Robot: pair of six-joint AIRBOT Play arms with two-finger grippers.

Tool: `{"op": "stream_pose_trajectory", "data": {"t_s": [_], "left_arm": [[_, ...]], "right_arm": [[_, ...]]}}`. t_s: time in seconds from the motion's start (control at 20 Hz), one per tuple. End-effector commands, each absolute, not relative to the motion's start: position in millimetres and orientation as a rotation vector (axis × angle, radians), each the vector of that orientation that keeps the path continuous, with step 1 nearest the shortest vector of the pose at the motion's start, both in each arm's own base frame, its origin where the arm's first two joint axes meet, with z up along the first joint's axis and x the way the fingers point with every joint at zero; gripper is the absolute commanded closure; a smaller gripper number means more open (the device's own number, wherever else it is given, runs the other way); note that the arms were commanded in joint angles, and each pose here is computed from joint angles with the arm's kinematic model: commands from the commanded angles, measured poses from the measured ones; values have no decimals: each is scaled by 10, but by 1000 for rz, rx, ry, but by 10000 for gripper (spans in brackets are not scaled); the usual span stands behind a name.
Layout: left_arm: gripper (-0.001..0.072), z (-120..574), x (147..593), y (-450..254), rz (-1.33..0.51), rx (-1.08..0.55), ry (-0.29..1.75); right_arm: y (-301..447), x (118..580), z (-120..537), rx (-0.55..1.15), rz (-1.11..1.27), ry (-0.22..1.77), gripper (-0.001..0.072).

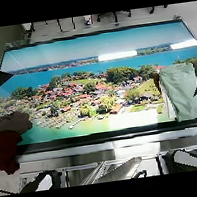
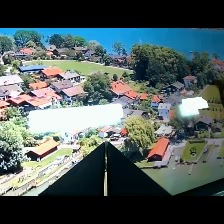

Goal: Fold the shirts.

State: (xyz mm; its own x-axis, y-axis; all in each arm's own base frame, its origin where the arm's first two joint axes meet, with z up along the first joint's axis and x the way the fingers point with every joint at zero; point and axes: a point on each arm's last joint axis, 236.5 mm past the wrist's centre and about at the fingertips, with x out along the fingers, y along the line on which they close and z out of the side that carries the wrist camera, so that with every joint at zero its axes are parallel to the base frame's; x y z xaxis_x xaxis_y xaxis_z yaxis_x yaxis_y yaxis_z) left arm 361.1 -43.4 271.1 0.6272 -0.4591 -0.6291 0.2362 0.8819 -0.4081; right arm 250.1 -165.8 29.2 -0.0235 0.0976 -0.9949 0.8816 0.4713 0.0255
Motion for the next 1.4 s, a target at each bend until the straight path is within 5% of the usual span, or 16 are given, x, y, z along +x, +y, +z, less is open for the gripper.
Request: {"op": "stream_pose_trajectory", "data": {"t_s": [0.0, 0.1, 0.15, 0.2, 0.25, 0.3, 0.55, 0.8, 1.35], "left_arm": [[692, 2728, 3626, -433, -404, -304, 790], [692, 2735, 3625, -443, -408, -307, 789], [692, 2735, 3624, -444, -409, -307, 789], [691, 2734, 3620, -447, -410, -307, 790], [691, 2732, 3611, -484, -419, -303, 794], [692, 2725, 3596, -544, -433, -300, 802], [692, 2528, 3385, -1354, -607, -267, 839], [692, 1542, 2735, -1979, -689, -346, 1019], [692, 1083, 2148, -2113, -714, -375, 1030]], "right_arm": [[-1662, 2877, 762, 911, -674, 1328, 10], [-1400, 3366, 1087, 978, -491, 1180, 14], [-1219, 3564, 1198, 990, -388, 1132, 106], [-1044, 3713, 1270, 971, -306, 1106, 425], [-886, 3790, 1285, 936, -261, 1110, 639], [-710, 3846, 1287, 885, -208, 1124, 666], [423, 3840, 1255, 614, 89, 1184, 693], [1527, 3280, 787, 454, 311, 1194, 693], [1830, 2764, 448, 377, 389, 1356, 691]]}}
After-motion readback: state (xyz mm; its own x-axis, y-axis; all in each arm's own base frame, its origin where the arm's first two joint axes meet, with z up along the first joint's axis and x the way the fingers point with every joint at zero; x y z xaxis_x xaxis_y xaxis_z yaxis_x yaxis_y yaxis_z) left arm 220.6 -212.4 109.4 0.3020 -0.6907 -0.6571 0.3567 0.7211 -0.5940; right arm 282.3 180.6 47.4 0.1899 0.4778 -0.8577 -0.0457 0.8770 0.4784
